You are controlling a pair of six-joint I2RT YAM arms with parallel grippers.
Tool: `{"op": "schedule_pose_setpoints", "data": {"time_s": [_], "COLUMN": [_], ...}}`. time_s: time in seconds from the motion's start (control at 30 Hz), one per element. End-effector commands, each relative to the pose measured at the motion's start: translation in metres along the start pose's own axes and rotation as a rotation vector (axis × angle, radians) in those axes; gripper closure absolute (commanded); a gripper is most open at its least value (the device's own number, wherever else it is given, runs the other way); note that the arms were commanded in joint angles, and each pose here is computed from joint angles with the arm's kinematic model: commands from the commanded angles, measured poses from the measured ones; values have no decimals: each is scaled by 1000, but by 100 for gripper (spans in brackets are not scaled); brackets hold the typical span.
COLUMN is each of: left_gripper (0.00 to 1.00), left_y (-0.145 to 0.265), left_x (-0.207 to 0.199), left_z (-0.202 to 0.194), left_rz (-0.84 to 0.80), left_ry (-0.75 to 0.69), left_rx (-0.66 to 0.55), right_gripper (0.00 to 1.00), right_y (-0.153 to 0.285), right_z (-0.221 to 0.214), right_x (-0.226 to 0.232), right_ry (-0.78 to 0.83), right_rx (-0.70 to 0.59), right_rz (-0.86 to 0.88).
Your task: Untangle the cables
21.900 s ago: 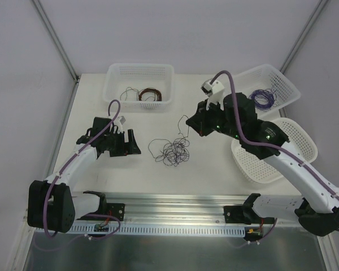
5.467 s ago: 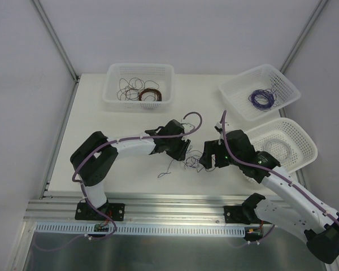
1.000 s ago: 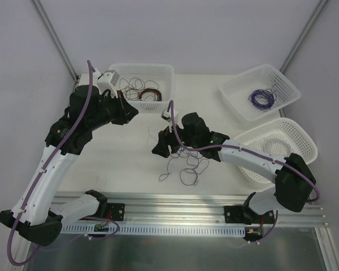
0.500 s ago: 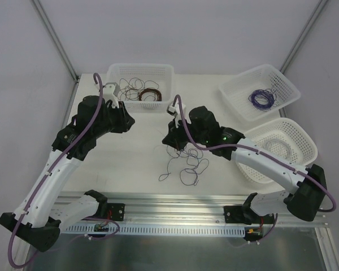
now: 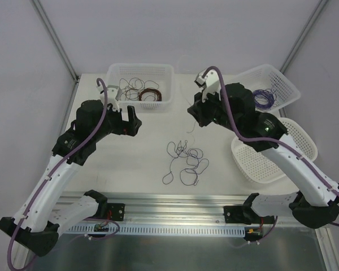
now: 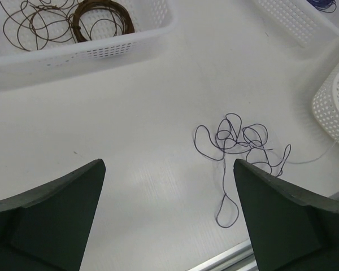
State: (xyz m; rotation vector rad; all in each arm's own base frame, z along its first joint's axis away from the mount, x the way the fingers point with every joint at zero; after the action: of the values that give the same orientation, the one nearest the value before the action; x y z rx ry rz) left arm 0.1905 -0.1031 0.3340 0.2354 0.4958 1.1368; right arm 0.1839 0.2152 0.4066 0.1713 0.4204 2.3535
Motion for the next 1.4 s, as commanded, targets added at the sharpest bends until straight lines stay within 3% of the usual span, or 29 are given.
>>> {"op": "schedule_pose_setpoints", "data": {"time_s": [0.0, 0.47, 0.57, 0.87, 1.37], "left_gripper": [1, 1, 1, 1, 1], "left_y": [-2, -47, -49, -54, -54], "left_x": [2, 30, 34, 44, 51], "left_z": [1, -65, -70, -78, -81], "left_rz": [-50, 34, 65, 159, 232], "left_ry": [-87, -161, -162, -161, -169], "left_rx": [-87, 39, 53, 78, 85], "right_gripper": [99, 99, 99, 99, 99], "right_y": [41, 157, 171, 167, 129], "right_z": [11, 50, 44, -8, -123], "right_x": [-31, -73, -86, -123, -172], "right_ry": [13, -41, -20, -96, -402], "right_rx": [-8, -258, -252, -178, -17], "right_rz": [-226, -568, -729, -1012, -1135]}}
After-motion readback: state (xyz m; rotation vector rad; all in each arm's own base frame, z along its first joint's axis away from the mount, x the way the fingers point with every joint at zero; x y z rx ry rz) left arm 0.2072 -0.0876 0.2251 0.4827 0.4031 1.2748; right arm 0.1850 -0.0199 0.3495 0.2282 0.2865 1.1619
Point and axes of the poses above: each gripper's point midway between its finger pads, its own y axis back along the fingers, its own x axis along the line the jaws close on, z = x × y, the point moved 9 cm from there along y, back along the fingers, and after that the axes turned 3 degrees about y, right-handed, at the moved point
